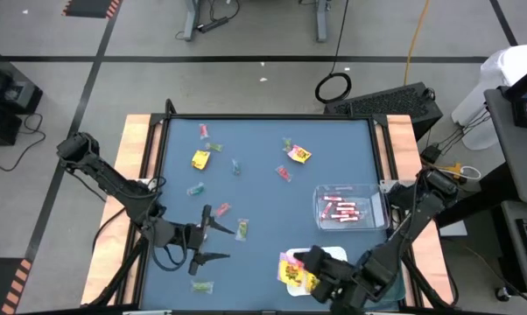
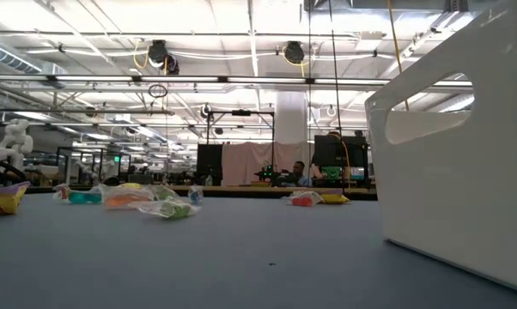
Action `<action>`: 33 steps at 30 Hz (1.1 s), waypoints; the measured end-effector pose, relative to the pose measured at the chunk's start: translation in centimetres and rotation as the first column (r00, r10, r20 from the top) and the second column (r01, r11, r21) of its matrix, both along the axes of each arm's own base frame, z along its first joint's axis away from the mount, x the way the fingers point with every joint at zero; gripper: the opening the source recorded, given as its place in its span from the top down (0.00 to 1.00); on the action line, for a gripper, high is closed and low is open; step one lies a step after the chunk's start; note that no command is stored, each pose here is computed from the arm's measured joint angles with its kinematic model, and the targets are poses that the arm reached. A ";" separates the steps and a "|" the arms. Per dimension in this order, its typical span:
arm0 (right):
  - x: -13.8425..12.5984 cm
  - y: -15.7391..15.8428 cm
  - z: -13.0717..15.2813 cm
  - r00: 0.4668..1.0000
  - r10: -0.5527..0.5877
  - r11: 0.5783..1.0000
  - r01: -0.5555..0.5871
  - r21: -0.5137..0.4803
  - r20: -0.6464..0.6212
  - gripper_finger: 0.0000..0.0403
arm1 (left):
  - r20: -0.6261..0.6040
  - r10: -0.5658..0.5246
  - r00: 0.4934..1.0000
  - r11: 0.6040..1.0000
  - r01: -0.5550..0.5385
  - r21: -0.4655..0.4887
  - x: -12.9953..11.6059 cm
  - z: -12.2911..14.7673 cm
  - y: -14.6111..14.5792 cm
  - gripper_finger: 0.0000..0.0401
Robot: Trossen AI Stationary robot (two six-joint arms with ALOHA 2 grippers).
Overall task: Sort candy
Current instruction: Put the yellow candy into the white bin
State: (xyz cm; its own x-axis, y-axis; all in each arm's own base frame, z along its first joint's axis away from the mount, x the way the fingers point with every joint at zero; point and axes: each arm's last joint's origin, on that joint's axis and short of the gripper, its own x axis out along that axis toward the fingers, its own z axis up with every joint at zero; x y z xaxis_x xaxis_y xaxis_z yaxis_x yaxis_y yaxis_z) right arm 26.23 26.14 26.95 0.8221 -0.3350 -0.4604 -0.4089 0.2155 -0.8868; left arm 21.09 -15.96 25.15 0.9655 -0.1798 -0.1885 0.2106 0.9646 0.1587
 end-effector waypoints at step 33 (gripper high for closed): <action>-3.6 2.9 0.1 0.981 -0.114 0.957 0.066 0.281 0.156 1.00 | 0.000 -0.005 1.000 1.000 0.005 0.027 0.0 -0.2 0.1 0.26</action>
State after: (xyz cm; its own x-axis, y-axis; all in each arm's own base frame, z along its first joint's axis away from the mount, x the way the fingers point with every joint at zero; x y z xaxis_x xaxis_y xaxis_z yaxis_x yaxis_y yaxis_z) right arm 22.64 29.01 27.02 0.8678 -0.2921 -0.4020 -0.2261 0.4883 -0.8429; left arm 21.12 -15.81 24.92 0.9647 -0.1793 -0.1932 0.2153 0.9588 0.1851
